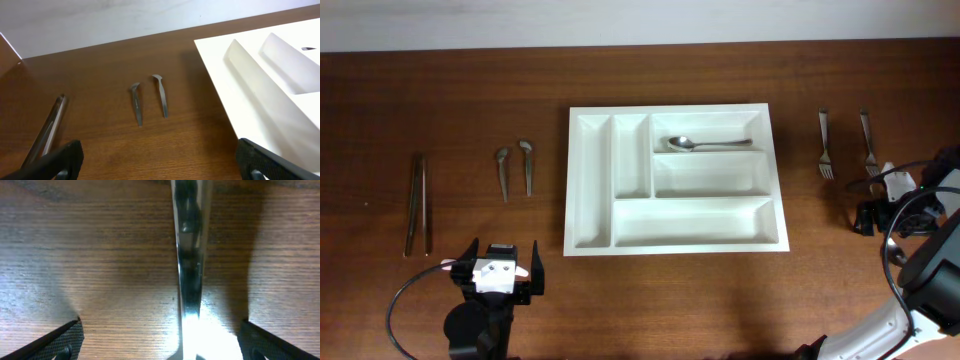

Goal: Pack container
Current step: 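Close the right gripper on the second spoon's handle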

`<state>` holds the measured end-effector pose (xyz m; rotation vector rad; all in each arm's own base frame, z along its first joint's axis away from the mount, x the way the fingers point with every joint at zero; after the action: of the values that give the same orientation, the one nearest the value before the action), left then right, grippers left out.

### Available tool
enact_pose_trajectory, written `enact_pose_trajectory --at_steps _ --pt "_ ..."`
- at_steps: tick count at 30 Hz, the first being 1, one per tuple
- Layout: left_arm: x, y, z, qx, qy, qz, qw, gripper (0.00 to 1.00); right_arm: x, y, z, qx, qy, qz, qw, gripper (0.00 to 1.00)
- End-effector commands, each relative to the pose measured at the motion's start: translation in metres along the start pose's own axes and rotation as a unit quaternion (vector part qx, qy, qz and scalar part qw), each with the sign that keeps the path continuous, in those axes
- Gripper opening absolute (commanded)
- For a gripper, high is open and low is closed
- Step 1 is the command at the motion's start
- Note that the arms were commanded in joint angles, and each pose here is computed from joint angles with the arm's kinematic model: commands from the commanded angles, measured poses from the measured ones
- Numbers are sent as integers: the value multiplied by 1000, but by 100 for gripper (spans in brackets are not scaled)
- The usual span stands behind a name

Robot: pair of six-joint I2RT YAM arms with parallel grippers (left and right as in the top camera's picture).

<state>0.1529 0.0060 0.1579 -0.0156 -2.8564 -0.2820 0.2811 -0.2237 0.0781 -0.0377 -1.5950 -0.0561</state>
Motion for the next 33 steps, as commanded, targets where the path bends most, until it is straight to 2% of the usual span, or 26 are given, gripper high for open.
enact_pose_trajectory --at_steps 1,10,14,16,18,21,25,26,31,33 --pt "0 -1 1 5 -2 3 1000 99 -15 0 3 -7 20 -13 1000 99" --pt "0 -1 1 5 -2 3 1000 99 -22 1 4 -8 29 -20 999 99" --pt "0 -1 1 5 -2 3 1000 99 -22 1 4 -8 28 -19 999 87" --pt "0 -1 1 5 -2 3 1000 99 -22 1 4 -8 28 -19 999 75" --pt "0 -1 1 5 -2 3 1000 99 -22 1 4 -8 28 -19 999 57" --pt "0 -1 1 5 -2 3 1000 99 -22 0 2 -27 23 -15 999 41" --pt "0 -1 1 5 -2 3 1000 99 -22 -1 2 -34 22 -14 999 31" --pt "0 -1 1 5 -2 3 1000 99 -22 -1 2 -34 22 -14 999 22" --pt "0 -1 1 5 -2 3 1000 99 -22 -3 -2 -69 11 -6 998 4" --pt "0 -1 1 5 -2 3 1000 99 -22 -4 -3 -83 8 -4 997 4"
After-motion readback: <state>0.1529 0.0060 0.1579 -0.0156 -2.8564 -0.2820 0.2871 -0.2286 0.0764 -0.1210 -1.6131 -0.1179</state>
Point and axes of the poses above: each gripper's point midway between its finger pads, its own x axis back along the fingers, its own y axis along the line the jaws close on, z = x × y, the point moved 8 cm from there along x, back along the fingers, and after that the axes turned 2 degrees about -x, right-handed, at the moved point
